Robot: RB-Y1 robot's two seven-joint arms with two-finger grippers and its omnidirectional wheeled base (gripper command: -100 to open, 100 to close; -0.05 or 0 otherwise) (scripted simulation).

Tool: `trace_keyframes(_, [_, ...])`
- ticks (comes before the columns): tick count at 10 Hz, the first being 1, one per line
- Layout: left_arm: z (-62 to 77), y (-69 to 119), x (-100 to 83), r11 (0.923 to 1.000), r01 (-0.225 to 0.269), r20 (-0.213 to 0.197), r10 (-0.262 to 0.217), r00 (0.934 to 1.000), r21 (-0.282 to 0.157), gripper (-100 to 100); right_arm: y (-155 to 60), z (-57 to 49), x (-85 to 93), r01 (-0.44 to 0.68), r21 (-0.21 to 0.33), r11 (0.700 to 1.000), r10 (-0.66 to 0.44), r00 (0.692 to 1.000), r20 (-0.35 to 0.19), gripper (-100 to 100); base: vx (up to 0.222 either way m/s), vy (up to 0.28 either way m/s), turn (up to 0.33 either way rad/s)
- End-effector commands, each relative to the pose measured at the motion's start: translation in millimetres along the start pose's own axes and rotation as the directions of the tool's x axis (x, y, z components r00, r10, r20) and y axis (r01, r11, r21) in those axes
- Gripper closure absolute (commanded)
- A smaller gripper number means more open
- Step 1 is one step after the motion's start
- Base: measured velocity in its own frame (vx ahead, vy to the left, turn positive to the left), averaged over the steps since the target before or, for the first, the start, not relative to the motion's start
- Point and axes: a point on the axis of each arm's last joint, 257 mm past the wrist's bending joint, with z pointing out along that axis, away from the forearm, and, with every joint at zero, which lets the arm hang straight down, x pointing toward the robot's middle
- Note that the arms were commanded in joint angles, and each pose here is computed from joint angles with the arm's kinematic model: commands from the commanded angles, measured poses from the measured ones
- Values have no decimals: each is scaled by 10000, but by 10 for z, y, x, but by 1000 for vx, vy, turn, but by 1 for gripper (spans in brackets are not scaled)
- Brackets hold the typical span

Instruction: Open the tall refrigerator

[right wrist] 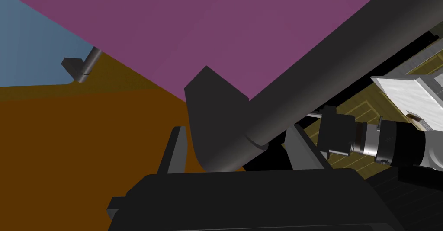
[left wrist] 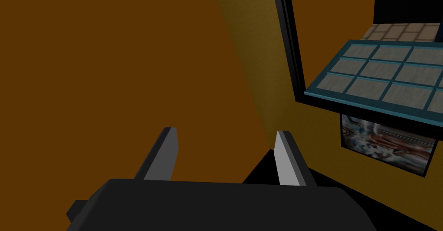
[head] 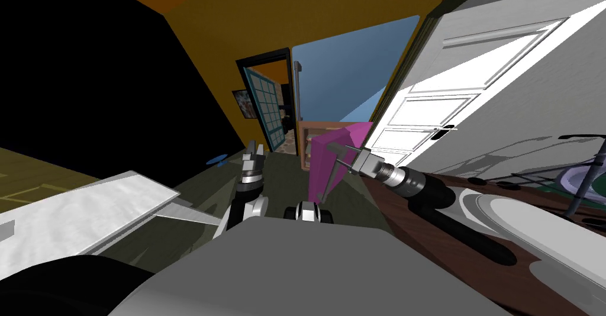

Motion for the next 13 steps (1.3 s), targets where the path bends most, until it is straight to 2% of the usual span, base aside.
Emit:
trace_keyframes(1, [0, 0, 0, 10000, 0, 0, 0, 10000, 0, 0, 170, 31, -102, -57, -441, 9990, 69, 9996, 283, 100, -136, -206, 230])
trace_keyframes(5, [0, 0, 0, 10000, 1, 1, -1, 10000, -1, 0, 242, 42, -163, -78, -634, 9980, 106, 9990, 443, 100, -112, -146, 75])
trace_keyframes(12, [0, 0, 0, 10000, 2, 2, -2, 10000, -1, 0, 242, 42, -163, -78, -634, 9980, 106, 9990, 443, 100, 2, 3, -5])
trace_keyframes(13, [0, 0, 0, 10000, 2, 2, -2, 10000, -1, 0, 233, 63, -216, 6, -624, 9980, 32, 9982, 602, 100, -47, -167, 86])
